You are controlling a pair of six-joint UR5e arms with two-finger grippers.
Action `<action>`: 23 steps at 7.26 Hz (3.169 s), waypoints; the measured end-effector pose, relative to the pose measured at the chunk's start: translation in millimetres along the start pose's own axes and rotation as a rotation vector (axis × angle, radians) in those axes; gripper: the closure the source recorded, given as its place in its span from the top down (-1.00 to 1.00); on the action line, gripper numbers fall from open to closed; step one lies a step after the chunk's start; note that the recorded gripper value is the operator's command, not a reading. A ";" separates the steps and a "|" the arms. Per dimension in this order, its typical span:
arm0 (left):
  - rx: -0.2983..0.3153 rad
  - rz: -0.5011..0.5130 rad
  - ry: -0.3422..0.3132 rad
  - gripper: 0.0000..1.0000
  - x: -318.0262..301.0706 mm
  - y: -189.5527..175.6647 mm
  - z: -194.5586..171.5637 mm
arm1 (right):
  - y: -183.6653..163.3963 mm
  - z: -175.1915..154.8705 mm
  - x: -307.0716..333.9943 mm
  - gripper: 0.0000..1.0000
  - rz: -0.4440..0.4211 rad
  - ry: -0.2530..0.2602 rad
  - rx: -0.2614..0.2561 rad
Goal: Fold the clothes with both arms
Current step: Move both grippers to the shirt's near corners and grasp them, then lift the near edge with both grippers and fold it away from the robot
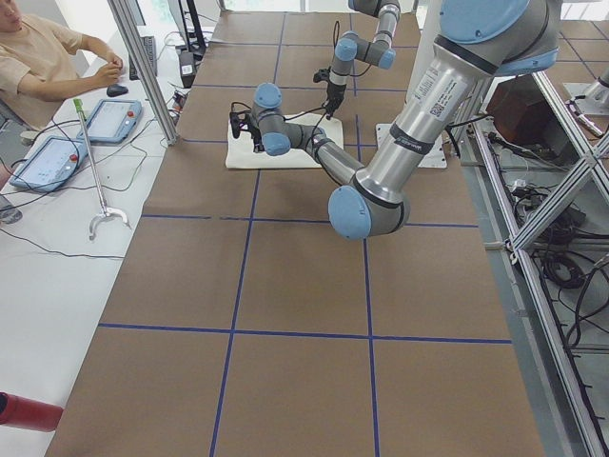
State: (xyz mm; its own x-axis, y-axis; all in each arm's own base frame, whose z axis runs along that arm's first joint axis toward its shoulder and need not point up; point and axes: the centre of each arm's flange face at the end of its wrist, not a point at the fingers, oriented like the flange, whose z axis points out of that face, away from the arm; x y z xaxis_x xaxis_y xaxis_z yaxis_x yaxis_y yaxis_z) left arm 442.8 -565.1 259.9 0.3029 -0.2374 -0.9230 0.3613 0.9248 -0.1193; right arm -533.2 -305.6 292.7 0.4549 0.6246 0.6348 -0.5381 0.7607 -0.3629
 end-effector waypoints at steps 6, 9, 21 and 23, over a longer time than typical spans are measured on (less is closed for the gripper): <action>-0.149 -0.229 -0.047 0.24 -46.2 212.3 15.9 | 9.0 -26.7 15.7 -1.00 -0.006 -0.026 -0.035; -0.144 -0.295 -0.123 0.23 -68.0 274.8 23.3 | 8.9 -26.2 16.8 -1.00 -0.006 -0.025 -0.035; -0.200 -0.351 -0.160 -1.00 -31.3 324.8 -53.0 | 25.6 -34.3 21.0 -1.00 -0.014 -0.033 -0.064; -0.259 -0.401 -0.130 -1.00 -13.7 351.1 -95.8 | 43.3 -61.2 34.3 -1.00 0.010 -0.059 -0.112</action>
State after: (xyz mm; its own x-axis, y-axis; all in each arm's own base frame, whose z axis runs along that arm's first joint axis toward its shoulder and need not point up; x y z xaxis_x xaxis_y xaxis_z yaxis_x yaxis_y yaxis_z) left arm 481.0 -208.7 195.6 0.2980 -0.6094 -0.7347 0.2454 0.7928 -0.5579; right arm -497.5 -240.5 257.0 0.4058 0.6231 0.6686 -0.4579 0.7718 -0.4412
